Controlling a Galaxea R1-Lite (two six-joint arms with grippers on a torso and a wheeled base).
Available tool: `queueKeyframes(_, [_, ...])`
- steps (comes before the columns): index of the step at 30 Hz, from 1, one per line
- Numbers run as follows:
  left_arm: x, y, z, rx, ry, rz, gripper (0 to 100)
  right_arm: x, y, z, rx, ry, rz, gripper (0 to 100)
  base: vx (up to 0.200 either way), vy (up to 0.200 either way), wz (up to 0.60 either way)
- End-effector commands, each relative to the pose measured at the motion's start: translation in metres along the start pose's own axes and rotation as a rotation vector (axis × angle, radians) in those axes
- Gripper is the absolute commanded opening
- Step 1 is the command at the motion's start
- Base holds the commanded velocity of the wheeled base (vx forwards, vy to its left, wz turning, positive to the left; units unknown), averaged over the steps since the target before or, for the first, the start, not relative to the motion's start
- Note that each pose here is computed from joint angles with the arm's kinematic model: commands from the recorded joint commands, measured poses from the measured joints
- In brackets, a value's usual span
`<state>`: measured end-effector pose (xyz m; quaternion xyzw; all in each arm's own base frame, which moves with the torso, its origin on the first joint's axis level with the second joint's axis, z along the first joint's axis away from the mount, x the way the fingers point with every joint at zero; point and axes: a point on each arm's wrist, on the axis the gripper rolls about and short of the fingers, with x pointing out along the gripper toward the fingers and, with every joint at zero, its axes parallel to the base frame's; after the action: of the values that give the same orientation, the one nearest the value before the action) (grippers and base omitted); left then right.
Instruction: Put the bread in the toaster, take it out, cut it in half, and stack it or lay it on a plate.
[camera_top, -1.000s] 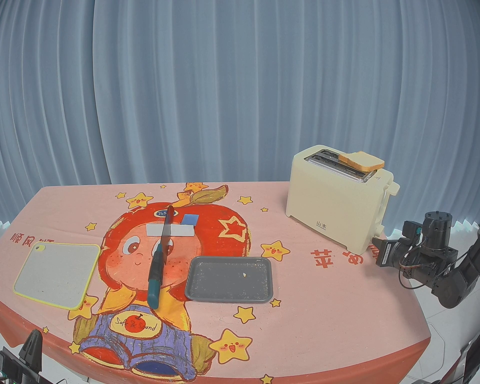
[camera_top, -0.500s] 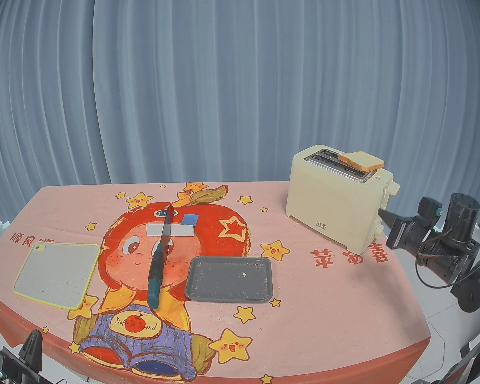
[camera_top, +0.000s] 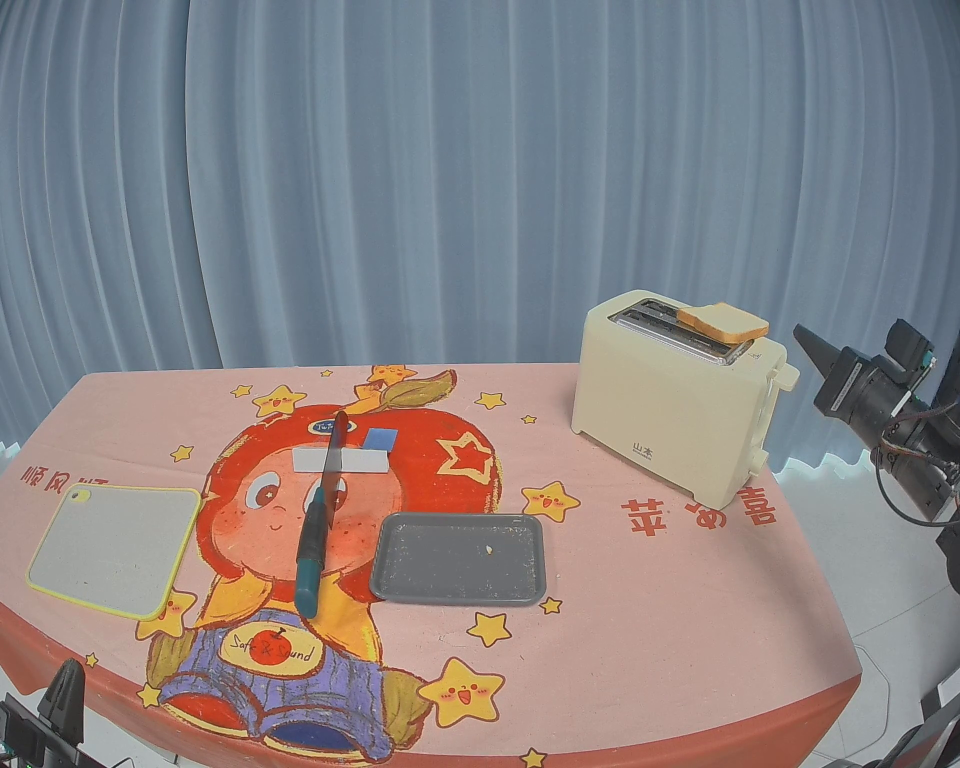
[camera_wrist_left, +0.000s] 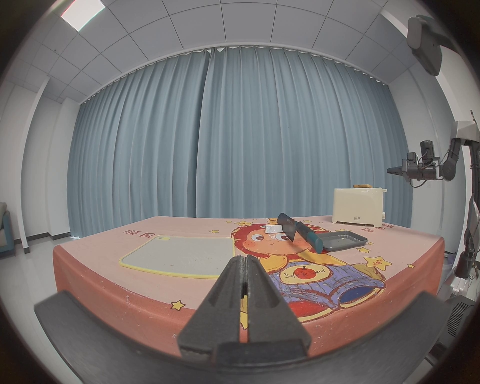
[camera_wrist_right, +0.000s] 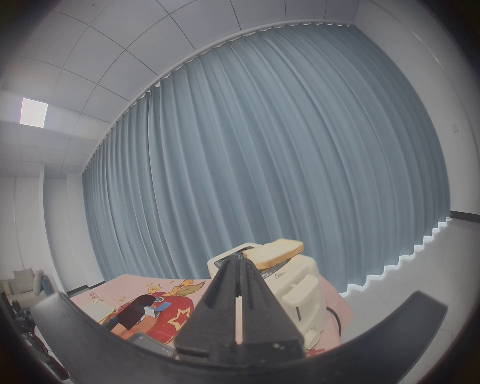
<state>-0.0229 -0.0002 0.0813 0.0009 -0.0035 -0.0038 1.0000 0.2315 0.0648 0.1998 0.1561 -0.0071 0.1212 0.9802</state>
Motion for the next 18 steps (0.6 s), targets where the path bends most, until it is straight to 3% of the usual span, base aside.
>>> queueKeyframes(1, [0.000, 0.000, -0.005, 0.000, 0.002, 0.000, 0, -0.003, -0.003, 0.011, -0.001, -0.045, -0.010, 0, 0.000, 0.000, 0.00])
queueKeyframes(8, [0.000, 0.000, -0.005, 0.000, 0.001, 0.000, 0, -0.005, -0.002, 0.019, -0.003, -0.049, -0.012, 0, 0.000, 0.000, 0.00])
queueKeyframes(12, [0.000, 0.000, -0.005, 0.000, 0.002, 0.000, 0, 0.003, -0.009, 0.040, -0.008, -0.065, -0.047, 0, 0.000, 0.000, 0.00])
queueKeyframes(18, [0.000, 0.000, -0.005, 0.000, 0.001, 0.000, 0, 0.016, -0.014, 0.069, -0.008, -0.011, -0.048, 0, 0.000, 0.000, 0.00])
